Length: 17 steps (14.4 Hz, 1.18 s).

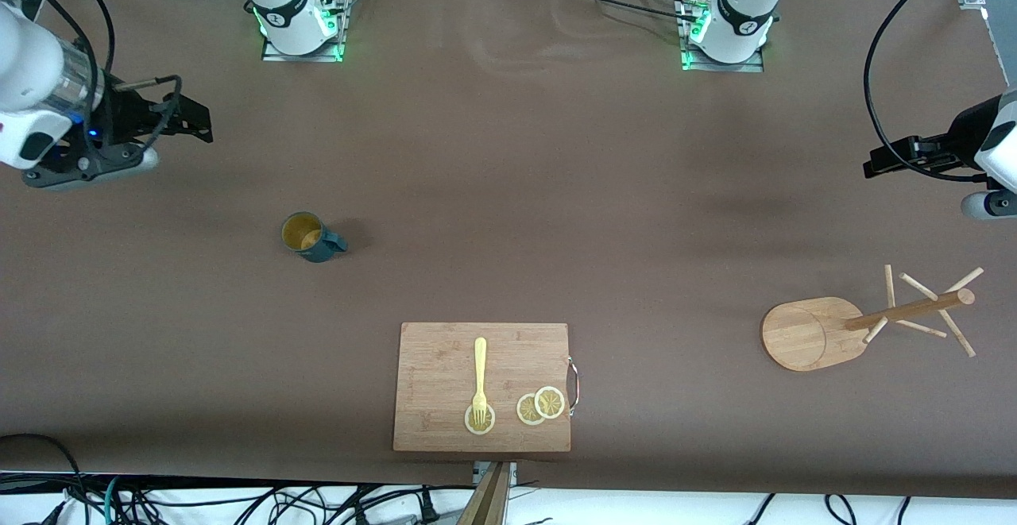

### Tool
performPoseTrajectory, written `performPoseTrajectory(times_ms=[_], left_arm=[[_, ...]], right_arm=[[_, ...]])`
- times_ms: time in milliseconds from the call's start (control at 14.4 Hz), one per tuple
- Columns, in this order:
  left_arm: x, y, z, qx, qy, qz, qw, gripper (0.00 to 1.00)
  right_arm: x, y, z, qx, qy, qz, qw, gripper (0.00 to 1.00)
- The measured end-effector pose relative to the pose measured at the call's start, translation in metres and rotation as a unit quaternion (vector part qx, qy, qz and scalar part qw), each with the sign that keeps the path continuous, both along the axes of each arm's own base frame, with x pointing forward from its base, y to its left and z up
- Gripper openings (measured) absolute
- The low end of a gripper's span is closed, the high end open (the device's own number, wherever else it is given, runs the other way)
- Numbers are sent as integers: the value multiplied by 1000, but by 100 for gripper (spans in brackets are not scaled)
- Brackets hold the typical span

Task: Pass cup and hang on rack
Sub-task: 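Reach the right gripper down to the teal mug rim and close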

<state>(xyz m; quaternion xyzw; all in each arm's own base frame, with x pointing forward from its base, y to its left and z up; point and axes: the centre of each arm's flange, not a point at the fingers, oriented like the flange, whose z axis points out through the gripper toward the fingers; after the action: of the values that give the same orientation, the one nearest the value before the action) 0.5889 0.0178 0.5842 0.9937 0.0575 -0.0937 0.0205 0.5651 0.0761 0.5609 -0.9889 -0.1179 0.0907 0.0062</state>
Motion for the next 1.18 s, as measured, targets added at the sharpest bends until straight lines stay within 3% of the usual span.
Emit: performPoseTrajectory(times_ms=[208,694,1180], left_arm=[[0,0,0,0,0,0,1000,100],[0,0,0,0,0,0,1000,100],[0,0,0,0,0,0,1000,100]], right_arm=[[-2,-10,-67,1,-16,-9,1000,100],[-31,-39,-210,-1,-57,-34,998,100],[-15,-28,-287,-10,-81,-32,996,100]])
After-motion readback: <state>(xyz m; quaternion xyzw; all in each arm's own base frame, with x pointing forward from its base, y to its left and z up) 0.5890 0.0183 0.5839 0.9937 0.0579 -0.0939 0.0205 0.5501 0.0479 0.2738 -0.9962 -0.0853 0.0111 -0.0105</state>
